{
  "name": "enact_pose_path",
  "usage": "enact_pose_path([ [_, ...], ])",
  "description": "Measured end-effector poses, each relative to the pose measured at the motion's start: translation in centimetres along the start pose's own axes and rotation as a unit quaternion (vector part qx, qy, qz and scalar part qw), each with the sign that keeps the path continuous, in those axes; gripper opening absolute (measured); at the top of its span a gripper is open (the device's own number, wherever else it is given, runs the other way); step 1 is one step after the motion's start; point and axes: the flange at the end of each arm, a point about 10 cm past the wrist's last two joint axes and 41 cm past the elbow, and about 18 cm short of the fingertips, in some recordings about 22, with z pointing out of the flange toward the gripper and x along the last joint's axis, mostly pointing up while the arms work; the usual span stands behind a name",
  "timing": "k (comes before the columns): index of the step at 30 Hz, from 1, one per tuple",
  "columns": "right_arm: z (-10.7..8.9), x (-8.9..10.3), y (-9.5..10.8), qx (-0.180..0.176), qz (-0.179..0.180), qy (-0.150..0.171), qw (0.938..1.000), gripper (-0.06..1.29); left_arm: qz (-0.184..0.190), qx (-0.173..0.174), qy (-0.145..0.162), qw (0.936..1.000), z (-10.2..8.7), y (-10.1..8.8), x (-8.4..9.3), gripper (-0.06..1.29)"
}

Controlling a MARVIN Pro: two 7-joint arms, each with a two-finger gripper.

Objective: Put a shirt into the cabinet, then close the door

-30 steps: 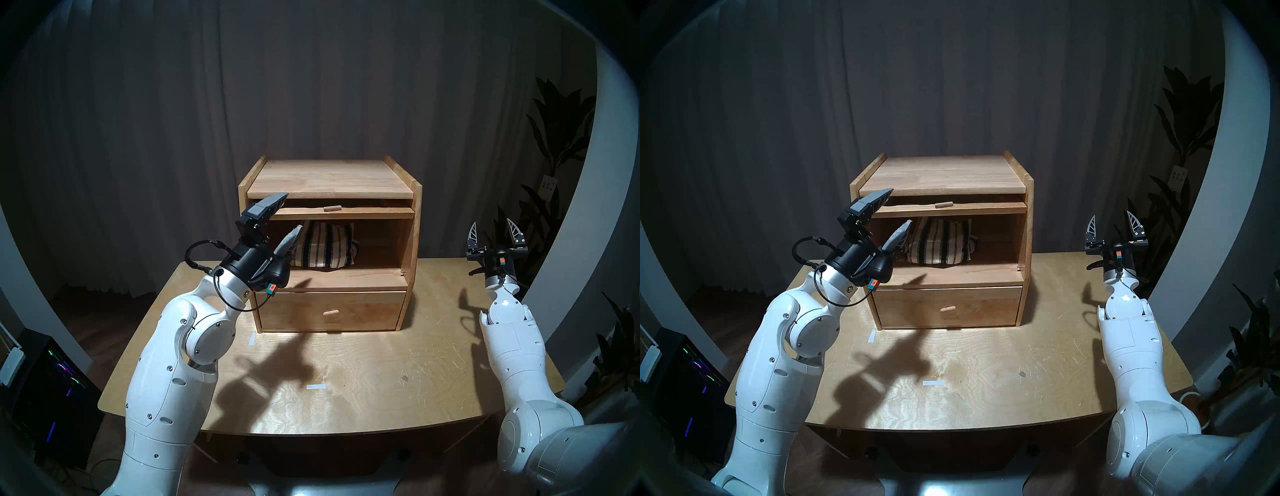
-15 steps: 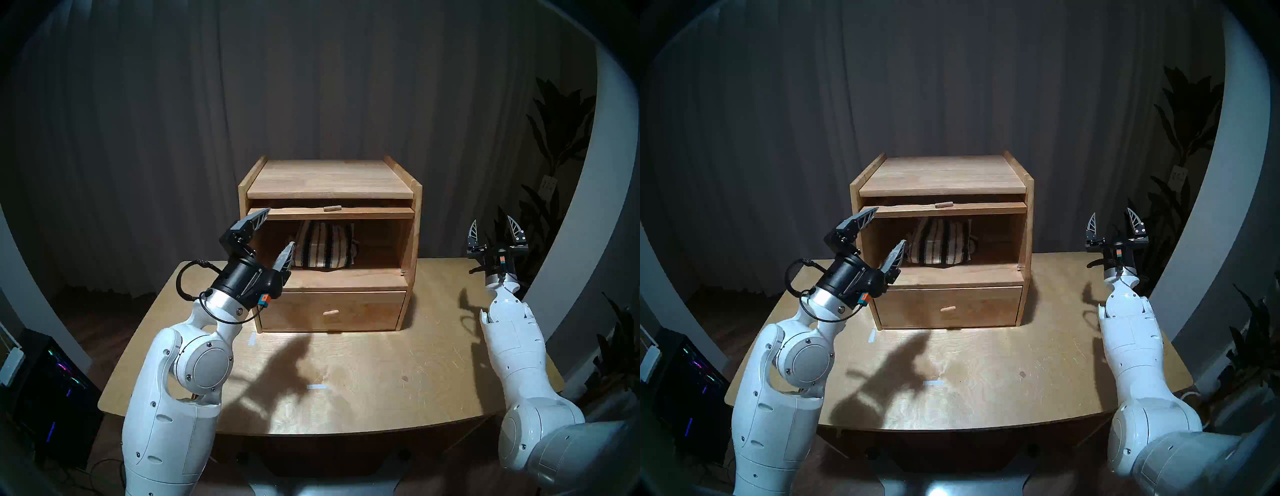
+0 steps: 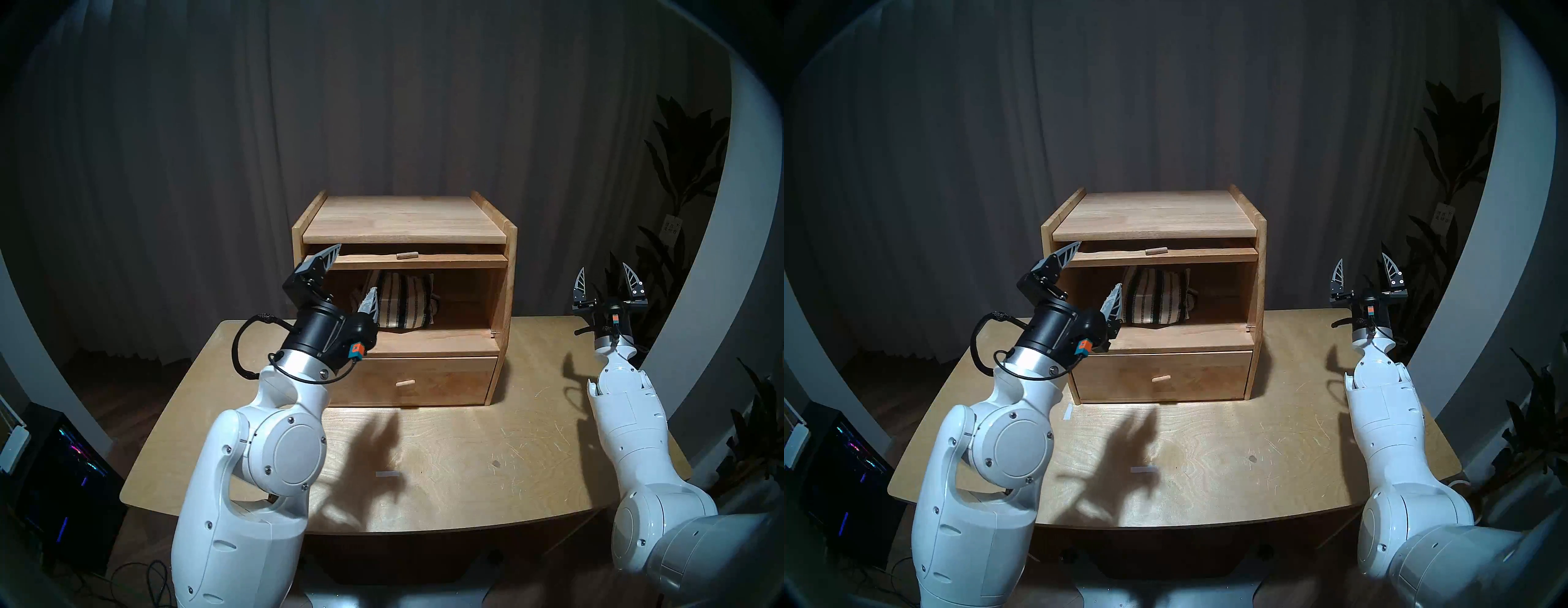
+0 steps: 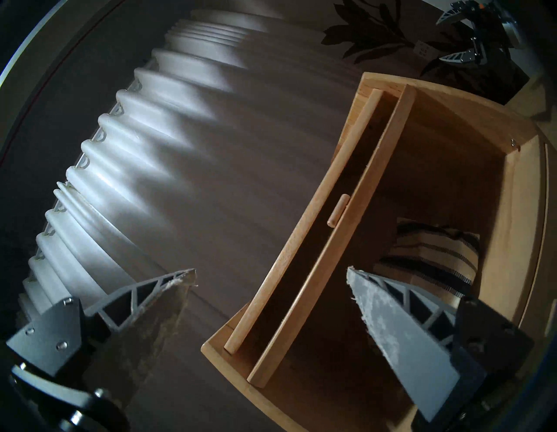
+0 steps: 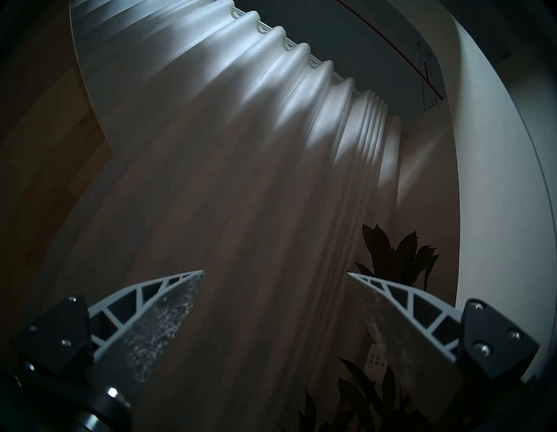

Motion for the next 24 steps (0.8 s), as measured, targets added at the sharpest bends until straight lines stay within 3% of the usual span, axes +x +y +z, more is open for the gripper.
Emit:
enact_pose_path([
  [5,-0.1,-0.2,0.0,-0.002,0.000,0.005,1.0000,1.25,0.043,-0.002,-0.039,0.9983,0.1,1.1,0.0,1.26],
  [14,-0.3,-0.6,-0.2,-0.004,0.001,0.014,0.9999,1.25,0.126,0.018,-0.101,0.9867,2.1,3.5,-0.5,1.26],
  [24,-0.2,-0.9,-0.3,-0.007,0.001,0.026,0.9996,1.25,0.142,0.035,-0.148,0.9781,4.3,3.7,-0.5,1.26],
])
